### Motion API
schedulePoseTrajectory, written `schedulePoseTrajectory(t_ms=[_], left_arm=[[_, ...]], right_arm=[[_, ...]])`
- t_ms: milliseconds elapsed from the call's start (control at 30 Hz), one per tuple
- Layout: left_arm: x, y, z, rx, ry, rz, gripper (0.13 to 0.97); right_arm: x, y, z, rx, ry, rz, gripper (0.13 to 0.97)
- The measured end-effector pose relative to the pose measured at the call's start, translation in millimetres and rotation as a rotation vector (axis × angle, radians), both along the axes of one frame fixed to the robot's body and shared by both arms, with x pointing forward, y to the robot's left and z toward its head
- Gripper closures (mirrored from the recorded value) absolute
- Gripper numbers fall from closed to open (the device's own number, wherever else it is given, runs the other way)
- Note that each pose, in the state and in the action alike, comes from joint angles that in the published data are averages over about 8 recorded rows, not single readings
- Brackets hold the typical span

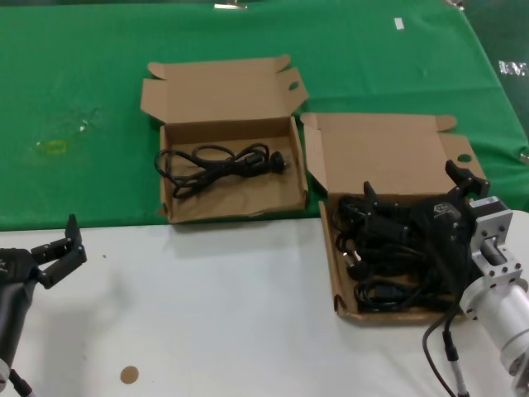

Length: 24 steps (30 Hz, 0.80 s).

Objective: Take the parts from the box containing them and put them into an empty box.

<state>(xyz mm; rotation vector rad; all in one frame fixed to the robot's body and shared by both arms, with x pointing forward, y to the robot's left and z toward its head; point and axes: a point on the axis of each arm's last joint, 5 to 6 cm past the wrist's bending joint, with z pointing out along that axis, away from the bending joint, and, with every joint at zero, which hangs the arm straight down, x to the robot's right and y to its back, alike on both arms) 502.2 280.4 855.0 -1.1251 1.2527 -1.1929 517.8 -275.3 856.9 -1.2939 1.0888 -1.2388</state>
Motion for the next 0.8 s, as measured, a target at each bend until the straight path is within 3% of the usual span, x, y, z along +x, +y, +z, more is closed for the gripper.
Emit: schedulePoseTrajectory(t_ms=[800], left_arm=[[0.0, 0.0, 0.0, 0.000, 0.000, 0.000, 0.132]], right_arm=[[0.0, 0.0, 0.0, 0.000, 0.000, 0.000, 0.130]])
